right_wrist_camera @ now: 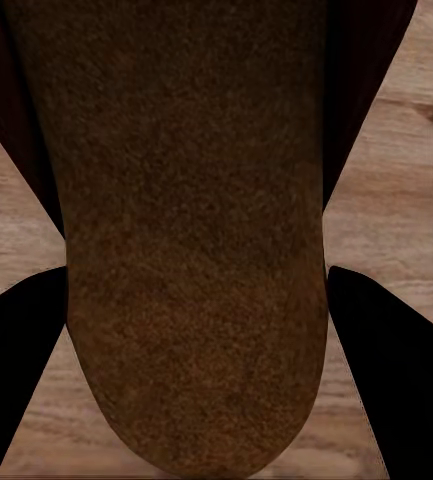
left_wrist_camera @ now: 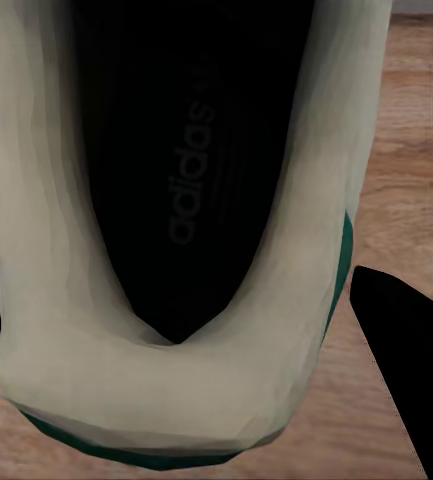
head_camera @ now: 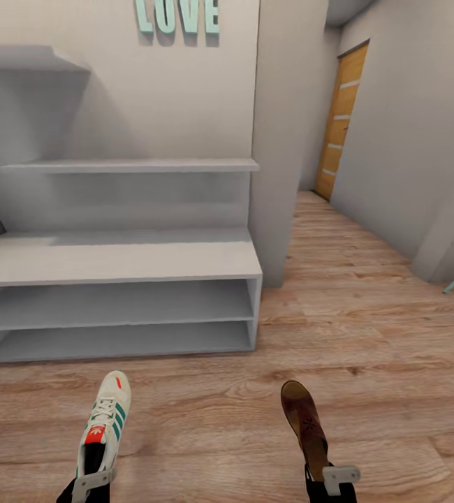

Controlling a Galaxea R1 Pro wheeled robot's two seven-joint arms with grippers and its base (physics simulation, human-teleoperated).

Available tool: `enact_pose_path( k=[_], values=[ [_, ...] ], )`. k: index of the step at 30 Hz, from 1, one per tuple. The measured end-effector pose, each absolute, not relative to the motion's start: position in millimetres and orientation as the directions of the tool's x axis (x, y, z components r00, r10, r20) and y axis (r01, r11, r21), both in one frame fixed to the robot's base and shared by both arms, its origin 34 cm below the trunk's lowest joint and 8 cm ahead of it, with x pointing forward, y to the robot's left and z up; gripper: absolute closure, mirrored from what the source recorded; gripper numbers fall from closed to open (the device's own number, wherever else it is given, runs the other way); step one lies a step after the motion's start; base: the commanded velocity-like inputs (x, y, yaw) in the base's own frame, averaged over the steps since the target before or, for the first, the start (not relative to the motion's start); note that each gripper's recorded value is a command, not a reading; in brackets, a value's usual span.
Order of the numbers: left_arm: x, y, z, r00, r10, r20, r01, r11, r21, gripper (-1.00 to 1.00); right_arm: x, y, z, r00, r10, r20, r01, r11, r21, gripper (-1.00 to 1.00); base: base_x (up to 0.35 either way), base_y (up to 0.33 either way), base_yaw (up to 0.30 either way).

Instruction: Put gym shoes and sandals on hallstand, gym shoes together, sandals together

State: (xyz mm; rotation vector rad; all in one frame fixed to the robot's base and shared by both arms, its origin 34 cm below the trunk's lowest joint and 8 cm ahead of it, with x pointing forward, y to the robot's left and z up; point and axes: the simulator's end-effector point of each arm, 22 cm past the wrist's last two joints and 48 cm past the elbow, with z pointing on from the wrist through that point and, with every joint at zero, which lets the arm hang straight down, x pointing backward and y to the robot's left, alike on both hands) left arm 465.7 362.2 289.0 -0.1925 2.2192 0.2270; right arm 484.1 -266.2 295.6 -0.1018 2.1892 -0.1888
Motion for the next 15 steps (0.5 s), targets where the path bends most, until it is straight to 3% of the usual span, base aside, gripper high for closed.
enact_pose_path(
  k=[15],
  values=[
    [471.9,357.9,288.6,-0.617,-0.049,-0.785,-0.196,0.976,0.093,1.00,483.5,-268.0,295.1,-0.587,-0.141,-0.797,-0.001,0.985,-0.174,1.00,0.000,-0.010,0.001]
  ],
)
